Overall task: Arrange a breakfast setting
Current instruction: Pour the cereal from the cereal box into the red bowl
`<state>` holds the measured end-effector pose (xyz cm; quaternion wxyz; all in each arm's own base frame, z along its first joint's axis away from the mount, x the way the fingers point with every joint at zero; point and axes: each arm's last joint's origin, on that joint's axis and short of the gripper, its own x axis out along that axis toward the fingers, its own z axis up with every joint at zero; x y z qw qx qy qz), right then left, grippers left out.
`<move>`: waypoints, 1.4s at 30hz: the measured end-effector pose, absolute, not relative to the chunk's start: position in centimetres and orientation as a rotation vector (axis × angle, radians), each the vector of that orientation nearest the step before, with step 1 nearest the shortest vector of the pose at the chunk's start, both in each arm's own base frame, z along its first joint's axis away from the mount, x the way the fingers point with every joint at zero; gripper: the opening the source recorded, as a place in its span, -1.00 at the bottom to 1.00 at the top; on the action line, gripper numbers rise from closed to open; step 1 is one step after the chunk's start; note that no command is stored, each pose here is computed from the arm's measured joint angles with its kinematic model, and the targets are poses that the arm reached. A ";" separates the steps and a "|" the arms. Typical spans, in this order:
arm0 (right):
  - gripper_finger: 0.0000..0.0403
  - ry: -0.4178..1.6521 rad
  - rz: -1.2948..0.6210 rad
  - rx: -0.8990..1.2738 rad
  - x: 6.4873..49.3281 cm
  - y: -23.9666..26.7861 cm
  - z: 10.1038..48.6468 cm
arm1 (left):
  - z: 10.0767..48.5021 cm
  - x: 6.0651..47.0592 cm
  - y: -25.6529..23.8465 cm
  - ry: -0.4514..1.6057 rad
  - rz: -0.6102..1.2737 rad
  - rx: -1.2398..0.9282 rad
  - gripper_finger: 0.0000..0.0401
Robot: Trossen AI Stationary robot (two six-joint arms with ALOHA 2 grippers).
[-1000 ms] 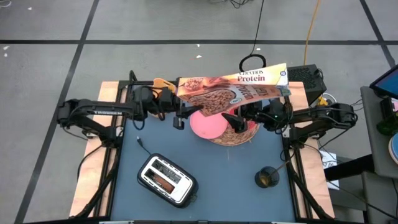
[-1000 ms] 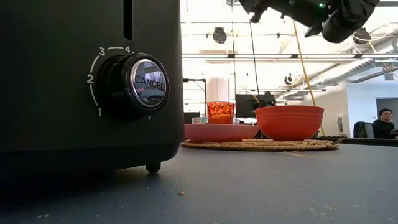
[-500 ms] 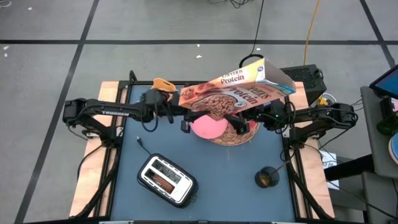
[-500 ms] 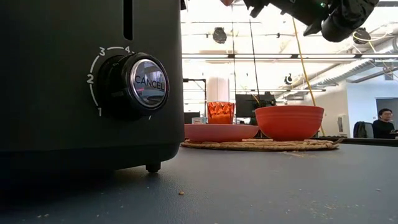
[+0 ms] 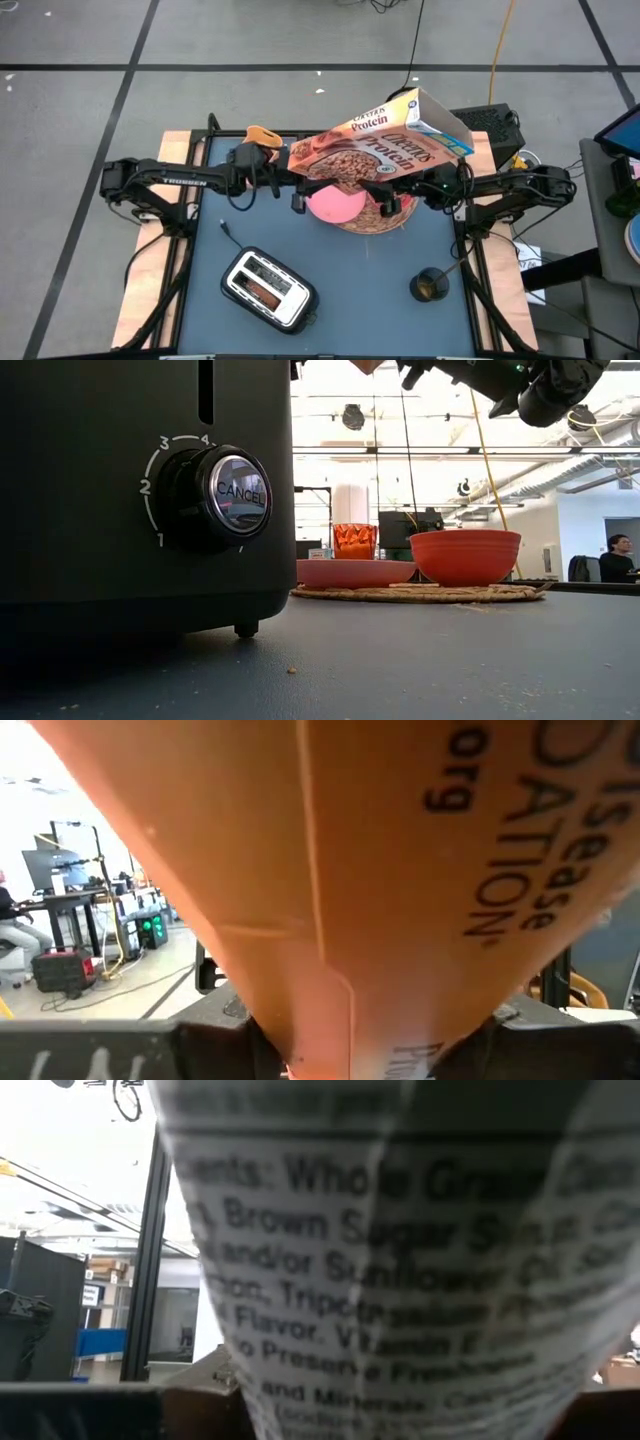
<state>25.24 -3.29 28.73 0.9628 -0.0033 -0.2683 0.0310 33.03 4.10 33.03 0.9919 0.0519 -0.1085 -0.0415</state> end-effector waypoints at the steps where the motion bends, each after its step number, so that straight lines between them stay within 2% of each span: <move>1: -0.01 -0.542 0.061 -0.006 25.3 -3.3 28.7 | 33.0 33.0 4.1 -0.216 -0.083 0.096 -0.05; 13: -0.02 -0.533 0.056 -0.017 25.1 -3.3 28.8 | 32.3 33.1 4.3 -0.144 -0.080 0.069 0.32; 35: -0.03 -0.251 0.036 -0.035 22.2 -2.8 29.7 | 29.8 27.1 5.3 0.536 -0.031 -0.054 0.33; 42: -0.03 -0.179 0.040 -0.015 21.9 -2.7 29.3 | 30.3 23.9 5.3 0.663 0.014 -0.140 0.33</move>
